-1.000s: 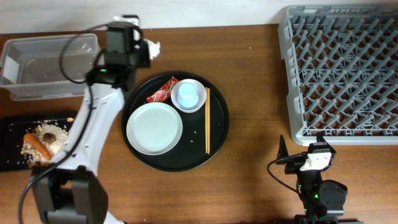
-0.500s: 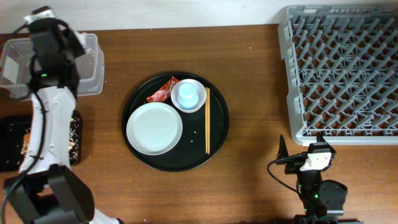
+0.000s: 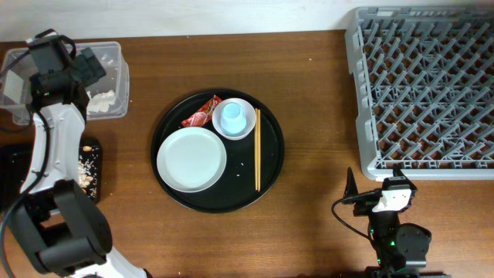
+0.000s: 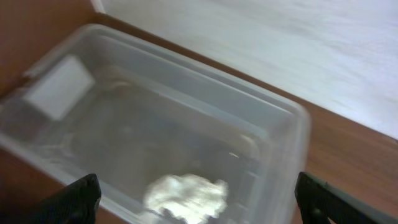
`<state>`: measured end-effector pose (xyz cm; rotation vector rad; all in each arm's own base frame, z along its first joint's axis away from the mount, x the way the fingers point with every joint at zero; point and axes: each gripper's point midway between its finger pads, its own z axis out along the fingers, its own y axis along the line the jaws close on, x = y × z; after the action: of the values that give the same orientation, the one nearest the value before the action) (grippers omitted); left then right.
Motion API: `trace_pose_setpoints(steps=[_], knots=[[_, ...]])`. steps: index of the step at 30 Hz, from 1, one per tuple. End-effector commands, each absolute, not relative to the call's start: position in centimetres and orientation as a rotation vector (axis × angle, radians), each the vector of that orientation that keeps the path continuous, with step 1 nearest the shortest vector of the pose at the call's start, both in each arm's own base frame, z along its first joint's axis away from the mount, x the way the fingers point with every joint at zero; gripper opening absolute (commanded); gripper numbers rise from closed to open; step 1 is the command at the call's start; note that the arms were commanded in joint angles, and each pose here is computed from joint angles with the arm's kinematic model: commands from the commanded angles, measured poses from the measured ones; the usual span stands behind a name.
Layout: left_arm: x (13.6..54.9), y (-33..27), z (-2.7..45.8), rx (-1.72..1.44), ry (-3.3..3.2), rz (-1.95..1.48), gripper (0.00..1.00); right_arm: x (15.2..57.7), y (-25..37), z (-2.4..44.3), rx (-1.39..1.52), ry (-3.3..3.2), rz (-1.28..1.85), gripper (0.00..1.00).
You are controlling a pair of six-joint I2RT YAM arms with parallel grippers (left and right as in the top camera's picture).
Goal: Sort waste into correct bins and load items into the dishwasher rack
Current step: 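Grasp the white tissue with the left gripper and carry it to the clear bin, then return the left gripper and grasp the red candy wrapper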
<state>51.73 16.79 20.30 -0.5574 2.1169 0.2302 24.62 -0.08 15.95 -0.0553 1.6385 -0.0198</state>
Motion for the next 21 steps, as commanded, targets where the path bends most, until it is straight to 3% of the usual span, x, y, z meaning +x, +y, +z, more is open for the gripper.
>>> trace_pose_setpoints(steps=[1, 6, 21], knots=[[52.0, 9.2, 25.3, -0.320, 2.086, -0.134, 0.99, 24.6, 0.0, 15.7, -0.053, 1.641, -0.015, 0.98], [50.8, 0.1, 25.8, -0.026, 2.119, -0.554, 0.99, 24.6, 0.0, 15.7, -0.053, 1.641, -0.015, 0.98], [48.8, -7.7, 9.8, 0.479, 2.524, -0.341, 0.96, 24.6, 0.0, 15.7, -0.053, 1.641, -0.015, 0.98]])
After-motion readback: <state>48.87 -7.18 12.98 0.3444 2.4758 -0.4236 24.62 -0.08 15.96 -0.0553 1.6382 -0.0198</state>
